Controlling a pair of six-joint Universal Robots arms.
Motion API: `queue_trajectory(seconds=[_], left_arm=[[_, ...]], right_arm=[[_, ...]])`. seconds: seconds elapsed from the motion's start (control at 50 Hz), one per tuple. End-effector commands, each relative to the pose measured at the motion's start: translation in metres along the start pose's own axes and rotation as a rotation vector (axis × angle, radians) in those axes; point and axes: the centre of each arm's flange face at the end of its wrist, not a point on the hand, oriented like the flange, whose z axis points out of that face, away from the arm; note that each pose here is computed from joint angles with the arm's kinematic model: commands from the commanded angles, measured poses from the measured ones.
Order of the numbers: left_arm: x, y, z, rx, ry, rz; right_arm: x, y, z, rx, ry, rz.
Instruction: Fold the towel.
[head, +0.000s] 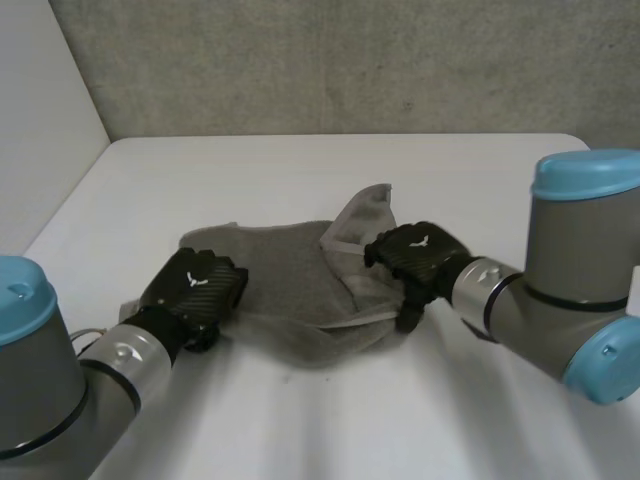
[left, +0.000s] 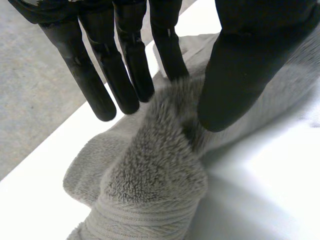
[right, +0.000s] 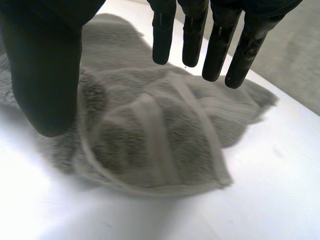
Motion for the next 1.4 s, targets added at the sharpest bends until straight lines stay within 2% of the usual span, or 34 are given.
queue_trajectory(seconds=[0.02, 0.12, 0.22, 0.38, 0.6, 0.82, 1.2, 1.4], left_arm=[[0.002, 0.0, -0.022, -0.109, 0.021, -0.014], [-0.005, 0.0, -0.026, -0.137, -0.034, -0.016], [-0.018, -0.009, -0.022, -0.099, -0.088, -0.022], [-0.047, -0.015, -0.001, -0.038, -0.149, -0.037], [-0.078, 0.004, 0.045, -0.022, -0.004, -0.104], [-0.078, 0.034, 0.051, -0.193, 0.059, -0.182], [-0.071, 0.032, 0.034, -0.198, 0.061, -0.194], [-0.071, 0.027, 0.03, -0.185, 0.054, -0.189]], right_arm=[[0.029, -0.004, 0.002, 0.026, 0.049, 0.015], [0.04, 0.007, 0.012, 0.004, 0.022, -0.138], [0.05, 0.023, 0.012, -0.04, 0.021, -0.218], [0.043, 0.046, 0.009, -0.048, -0.056, -0.162], [0.027, 0.064, 0.011, 0.055, -0.114, -0.167], [0.036, 0.062, 0.032, 0.129, -0.07, -0.22], [0.051, 0.064, 0.066, 0.156, -0.061, -0.332], [0.052, 0.072, 0.076, 0.148, -0.064, -0.334]])
